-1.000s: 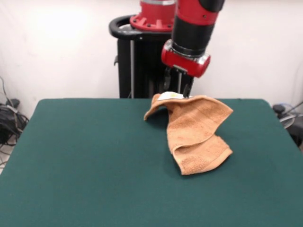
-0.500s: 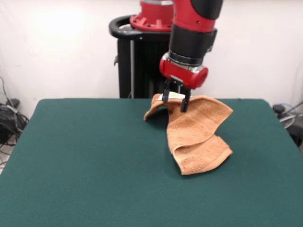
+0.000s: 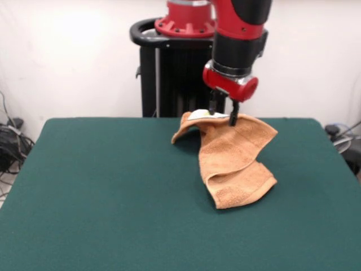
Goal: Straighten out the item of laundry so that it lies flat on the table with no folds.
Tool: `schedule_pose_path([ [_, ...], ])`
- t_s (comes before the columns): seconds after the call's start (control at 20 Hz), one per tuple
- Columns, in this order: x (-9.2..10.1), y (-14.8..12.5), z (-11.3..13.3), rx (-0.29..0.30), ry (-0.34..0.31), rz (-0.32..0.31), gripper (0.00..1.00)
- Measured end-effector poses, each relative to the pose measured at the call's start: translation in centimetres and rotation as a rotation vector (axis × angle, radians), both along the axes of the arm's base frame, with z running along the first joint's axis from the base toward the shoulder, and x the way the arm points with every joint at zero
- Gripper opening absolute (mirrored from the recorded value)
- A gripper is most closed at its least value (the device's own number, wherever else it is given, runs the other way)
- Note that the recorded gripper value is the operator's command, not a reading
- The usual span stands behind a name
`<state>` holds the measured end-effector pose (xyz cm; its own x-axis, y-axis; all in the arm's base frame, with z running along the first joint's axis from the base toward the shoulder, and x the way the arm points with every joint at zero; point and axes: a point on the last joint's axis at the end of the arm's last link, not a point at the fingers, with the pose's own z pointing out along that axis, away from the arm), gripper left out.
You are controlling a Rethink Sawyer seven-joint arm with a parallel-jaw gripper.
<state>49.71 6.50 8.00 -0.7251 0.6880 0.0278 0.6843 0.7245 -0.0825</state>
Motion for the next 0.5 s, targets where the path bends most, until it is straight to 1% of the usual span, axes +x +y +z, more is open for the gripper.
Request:
schedule_pose_path([
  [0.1,-0.6,0.9,0.1,0.037,0.043,-0.031,1.0],
  [0.3,-1.3,2.3,0.2,0.088,0.106,-0.096,1.0],
  [0.4,-1.6,2.8,0.3,0.109,0.135,-0.155,1.0],
  [0.5,-1.6,2.9,0.4,0.113,0.143,-0.181,1.0],
])
